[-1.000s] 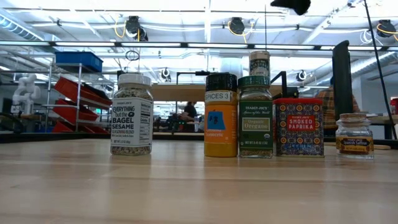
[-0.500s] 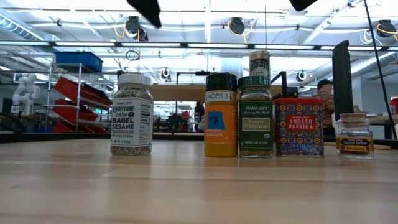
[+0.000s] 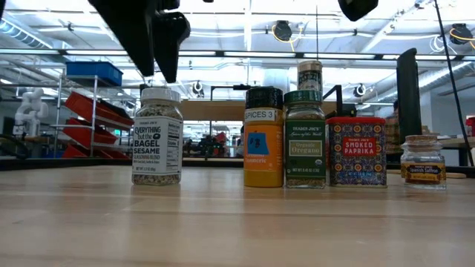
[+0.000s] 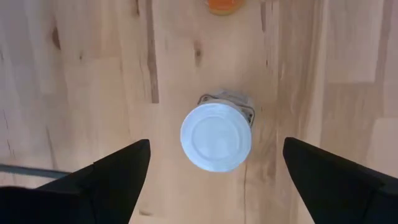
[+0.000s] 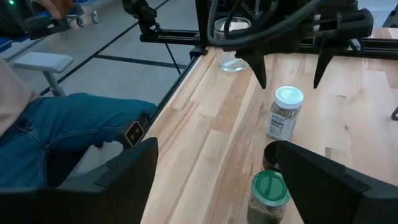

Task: Shelf spices
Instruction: Put the white seasoning bottle on the shelf

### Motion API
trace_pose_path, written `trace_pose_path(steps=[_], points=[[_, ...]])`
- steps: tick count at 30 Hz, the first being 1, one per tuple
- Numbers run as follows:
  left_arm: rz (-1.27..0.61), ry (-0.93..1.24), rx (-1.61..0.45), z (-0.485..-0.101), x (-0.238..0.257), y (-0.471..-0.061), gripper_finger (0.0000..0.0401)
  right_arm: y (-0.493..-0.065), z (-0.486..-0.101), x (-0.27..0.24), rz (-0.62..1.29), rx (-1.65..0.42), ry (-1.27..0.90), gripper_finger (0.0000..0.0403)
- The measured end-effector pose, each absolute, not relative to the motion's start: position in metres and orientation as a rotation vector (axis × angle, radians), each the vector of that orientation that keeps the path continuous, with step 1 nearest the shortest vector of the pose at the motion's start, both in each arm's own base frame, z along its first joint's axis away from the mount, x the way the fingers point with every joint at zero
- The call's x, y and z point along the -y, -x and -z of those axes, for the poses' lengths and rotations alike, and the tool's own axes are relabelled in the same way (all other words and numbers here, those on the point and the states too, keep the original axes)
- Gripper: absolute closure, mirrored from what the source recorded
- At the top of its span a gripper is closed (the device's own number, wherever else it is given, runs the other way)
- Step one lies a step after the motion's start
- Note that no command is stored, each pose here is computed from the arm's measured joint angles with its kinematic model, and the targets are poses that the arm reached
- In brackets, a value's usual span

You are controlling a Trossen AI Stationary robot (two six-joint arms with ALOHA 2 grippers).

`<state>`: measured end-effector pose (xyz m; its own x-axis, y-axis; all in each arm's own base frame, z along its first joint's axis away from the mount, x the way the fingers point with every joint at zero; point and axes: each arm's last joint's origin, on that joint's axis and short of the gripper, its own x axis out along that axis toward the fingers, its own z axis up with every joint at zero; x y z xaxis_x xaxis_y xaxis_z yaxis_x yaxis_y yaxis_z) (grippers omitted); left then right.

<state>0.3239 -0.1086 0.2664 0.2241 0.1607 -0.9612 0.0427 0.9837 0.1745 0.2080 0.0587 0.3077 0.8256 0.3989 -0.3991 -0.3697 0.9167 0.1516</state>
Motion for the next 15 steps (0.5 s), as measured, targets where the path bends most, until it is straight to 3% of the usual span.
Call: trace_pose_path(steps=[8, 15], points=[[-0.076, -0.314, -1.407, -0.24, 0.108, -0.338, 0.0024, -0.207, -0.306, -0.059, -0.407, -0.46, -0.076, 0.0089], [0.041, -0.325, -1.501, -0.218, 0.111, -0.344, 0.0026, -0.205, -0.302, -0.058, -0.403, -0.502, -0.075, 0.0089]])
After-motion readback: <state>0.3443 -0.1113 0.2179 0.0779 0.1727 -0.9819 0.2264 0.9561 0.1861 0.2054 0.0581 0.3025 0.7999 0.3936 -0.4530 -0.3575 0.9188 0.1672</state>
